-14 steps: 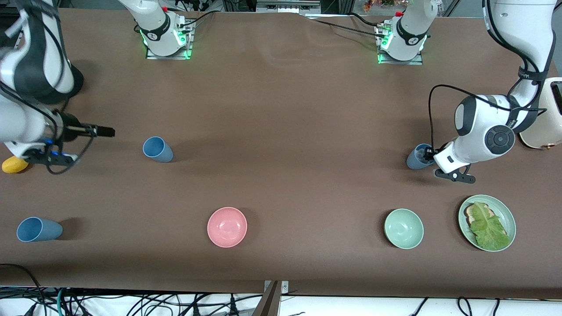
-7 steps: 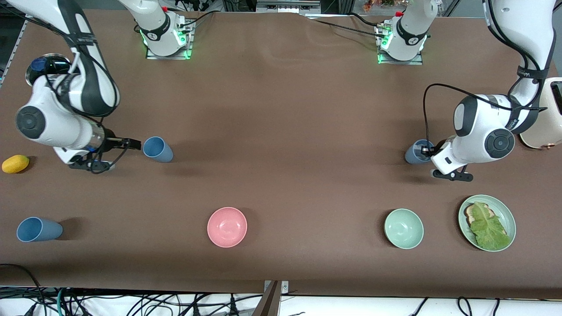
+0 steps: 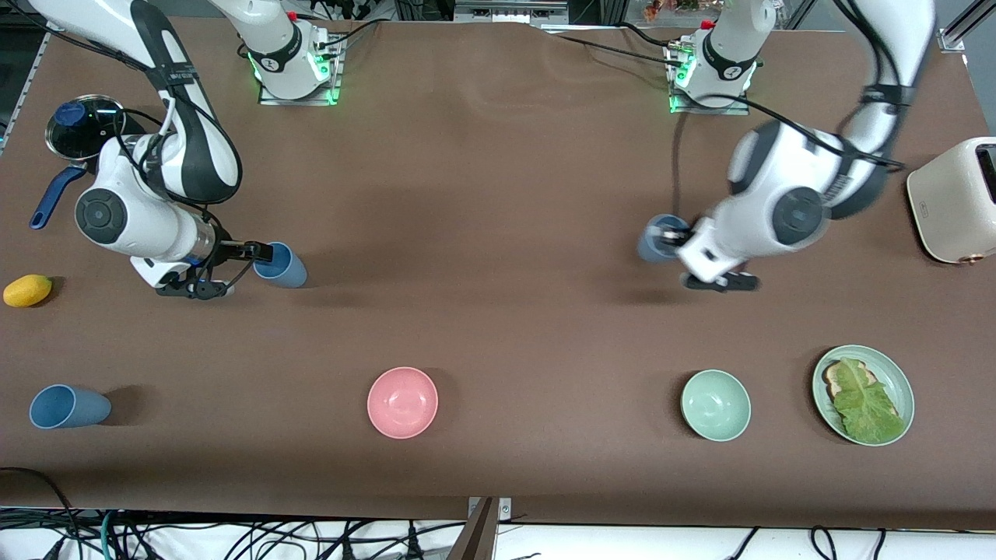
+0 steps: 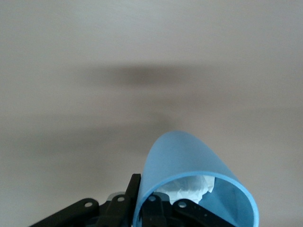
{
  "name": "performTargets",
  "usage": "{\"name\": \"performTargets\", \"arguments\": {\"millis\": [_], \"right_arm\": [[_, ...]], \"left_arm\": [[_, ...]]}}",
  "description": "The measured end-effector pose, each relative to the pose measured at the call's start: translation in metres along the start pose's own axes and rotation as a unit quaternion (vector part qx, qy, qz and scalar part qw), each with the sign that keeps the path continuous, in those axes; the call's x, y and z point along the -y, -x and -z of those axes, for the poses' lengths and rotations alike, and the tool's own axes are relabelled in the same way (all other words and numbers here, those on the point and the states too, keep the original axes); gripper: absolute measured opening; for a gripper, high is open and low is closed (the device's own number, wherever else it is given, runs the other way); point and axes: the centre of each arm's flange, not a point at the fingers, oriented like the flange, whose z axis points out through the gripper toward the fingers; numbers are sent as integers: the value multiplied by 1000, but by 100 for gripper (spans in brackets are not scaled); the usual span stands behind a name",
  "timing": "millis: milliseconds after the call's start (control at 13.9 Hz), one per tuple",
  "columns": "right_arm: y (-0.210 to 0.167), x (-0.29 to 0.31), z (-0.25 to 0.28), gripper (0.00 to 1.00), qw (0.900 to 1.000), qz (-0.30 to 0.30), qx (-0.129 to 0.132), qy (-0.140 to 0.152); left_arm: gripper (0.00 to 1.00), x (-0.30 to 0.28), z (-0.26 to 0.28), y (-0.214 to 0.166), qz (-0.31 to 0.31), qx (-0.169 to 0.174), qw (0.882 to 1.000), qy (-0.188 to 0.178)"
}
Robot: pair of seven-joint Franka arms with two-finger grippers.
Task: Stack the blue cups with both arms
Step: 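Grasp and lift the blue cups with the right and left grippers, then carry both cups toward each other and set the left gripper's cup down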
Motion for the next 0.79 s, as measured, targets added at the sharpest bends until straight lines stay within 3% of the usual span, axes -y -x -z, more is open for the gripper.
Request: {"name": "performTargets", "arguments": {"millis": [288,575,791], "right_arm": [[-1,-1,-20,54,1000,-1,15,0],[0,1,-29,11,999,-15,33,-3],[-11,24,12,7,998,-38,58,-2]], "left_arm": [[5,-111,-15,38,-48,-2,999,-3],[5,-162,-66,38,-123,-38,991,-30],[5,-178,-93,31,-182,-64,981,-37]]}}
